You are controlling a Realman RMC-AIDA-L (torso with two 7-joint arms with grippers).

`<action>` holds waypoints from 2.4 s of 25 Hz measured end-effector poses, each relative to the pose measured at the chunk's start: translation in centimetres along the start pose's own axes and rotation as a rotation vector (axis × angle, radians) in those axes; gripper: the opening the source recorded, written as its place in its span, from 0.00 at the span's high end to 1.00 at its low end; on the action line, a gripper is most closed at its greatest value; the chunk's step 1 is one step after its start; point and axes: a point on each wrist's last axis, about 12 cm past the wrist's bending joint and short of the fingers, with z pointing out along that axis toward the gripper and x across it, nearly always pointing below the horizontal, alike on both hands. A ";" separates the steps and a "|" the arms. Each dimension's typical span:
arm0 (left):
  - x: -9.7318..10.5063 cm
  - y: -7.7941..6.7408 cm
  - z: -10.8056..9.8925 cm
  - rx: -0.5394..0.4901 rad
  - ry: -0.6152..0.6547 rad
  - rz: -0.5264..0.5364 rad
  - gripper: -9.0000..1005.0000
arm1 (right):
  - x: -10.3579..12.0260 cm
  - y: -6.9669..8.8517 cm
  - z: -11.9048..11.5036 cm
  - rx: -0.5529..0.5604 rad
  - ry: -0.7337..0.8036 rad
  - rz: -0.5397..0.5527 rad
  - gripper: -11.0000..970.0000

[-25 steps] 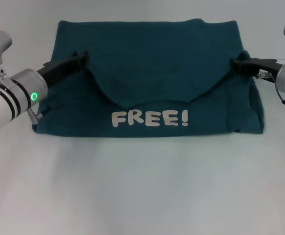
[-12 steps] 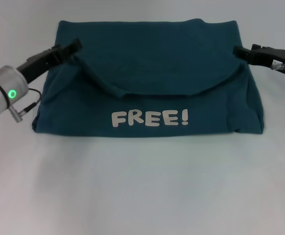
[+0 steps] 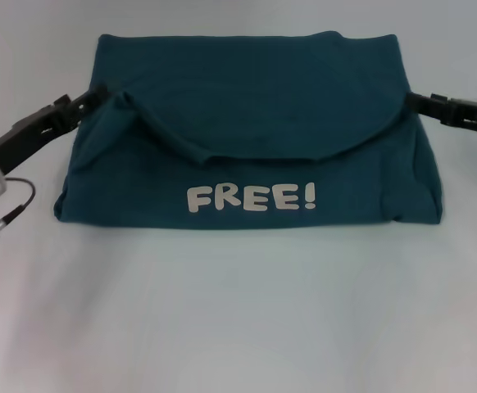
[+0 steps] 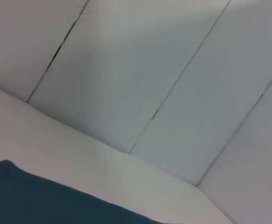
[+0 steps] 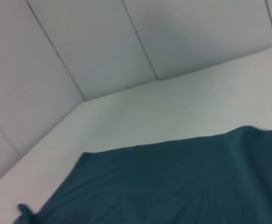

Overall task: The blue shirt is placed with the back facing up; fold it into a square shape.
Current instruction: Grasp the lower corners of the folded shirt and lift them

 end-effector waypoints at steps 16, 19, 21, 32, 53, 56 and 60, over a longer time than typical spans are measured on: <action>2.4 1.3 -3.5 -0.014 0.202 0.148 0.10 | 2.4 -1.6 -4.9 -0.055 0.170 0.160 0.27; 3.2 1.9 -4.0 -0.053 0.245 0.192 0.10 | 2.6 -1.6 -4.8 -0.053 0.171 0.164 0.26; 3.5 2.3 -4.5 -0.080 0.252 0.214 0.10 | 2.7 -1.6 -4.8 -0.051 0.172 0.166 0.26; 4.6 3.2 -4.9 -0.152 0.300 0.266 0.10 | 2.8 -1.3 -4.4 -0.051 0.170 0.168 0.22; 5.3 2.5 -3.0 -0.142 0.358 0.323 0.11 | 2.6 -1.4 -4.4 -0.046 0.156 0.158 0.06; 5.4 2.4 -2.8 -0.142 0.365 0.330 0.13 | 2.7 -1.4 -4.4 -0.042 0.152 0.160 0.06; 5.3 2.3 -2.7 -0.138 0.364 0.330 0.16 | 2.7 -1.5 -4.4 -0.035 0.149 0.163 0.06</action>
